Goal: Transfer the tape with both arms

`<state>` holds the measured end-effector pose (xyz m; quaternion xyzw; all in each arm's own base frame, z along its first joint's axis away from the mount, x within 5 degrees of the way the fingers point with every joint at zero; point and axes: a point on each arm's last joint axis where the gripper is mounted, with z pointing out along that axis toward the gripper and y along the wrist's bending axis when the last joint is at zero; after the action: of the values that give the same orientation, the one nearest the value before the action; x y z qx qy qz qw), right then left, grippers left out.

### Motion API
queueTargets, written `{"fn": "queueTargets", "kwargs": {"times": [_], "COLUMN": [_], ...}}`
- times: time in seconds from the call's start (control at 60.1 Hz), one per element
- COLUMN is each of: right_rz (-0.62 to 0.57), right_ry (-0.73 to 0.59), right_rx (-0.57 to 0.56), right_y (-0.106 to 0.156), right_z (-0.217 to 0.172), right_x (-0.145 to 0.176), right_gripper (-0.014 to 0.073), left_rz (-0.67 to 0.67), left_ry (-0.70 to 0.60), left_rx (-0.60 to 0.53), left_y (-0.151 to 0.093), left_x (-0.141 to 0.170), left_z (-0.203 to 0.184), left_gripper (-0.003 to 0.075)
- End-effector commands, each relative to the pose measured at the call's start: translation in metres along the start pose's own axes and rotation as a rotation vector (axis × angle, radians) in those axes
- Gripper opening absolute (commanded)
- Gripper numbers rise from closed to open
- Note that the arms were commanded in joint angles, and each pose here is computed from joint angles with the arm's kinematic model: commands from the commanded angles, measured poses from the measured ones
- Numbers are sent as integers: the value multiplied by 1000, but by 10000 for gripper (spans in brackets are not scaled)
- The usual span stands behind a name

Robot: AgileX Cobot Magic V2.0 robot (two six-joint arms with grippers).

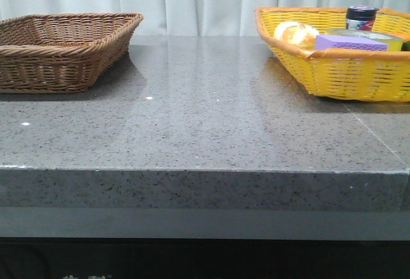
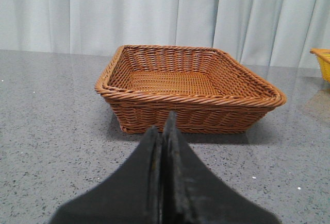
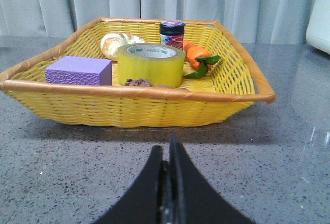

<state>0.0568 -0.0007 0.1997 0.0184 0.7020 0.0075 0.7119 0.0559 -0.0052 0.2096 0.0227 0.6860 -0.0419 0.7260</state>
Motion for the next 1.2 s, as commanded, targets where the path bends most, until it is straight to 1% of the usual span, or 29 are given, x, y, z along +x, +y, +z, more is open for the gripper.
{"fn": "queueTargets", "kwargs": {"times": [0.0,0.849,0.998,1.098,1.182], "right_rz": [-18,-18,-18,10,26], "right_ry": [-113,-113,-144,-164,-188], "right_rx": [5,5,6,5,2], "right_y": [0,0,0,0,0], "right_z": [-3,-3,-3,-4,-6], "right_x": [-11,-11,-14,-19,-31], "right_gripper": [-67,-67,-67,-67,-67], "left_rz": [-10,-10,-10,-10,-12], "left_ry": [-97,-97,-102,-144,-203], "left_rx": [-8,-8,-8,-9,-8], "left_y": [1,1,1,1,0], "left_x": [-6,-6,-7,-13,-29], "left_z": [-2,-2,-2,-3,-5], "left_gripper": [-20,-20,-20,-20,-20]}}
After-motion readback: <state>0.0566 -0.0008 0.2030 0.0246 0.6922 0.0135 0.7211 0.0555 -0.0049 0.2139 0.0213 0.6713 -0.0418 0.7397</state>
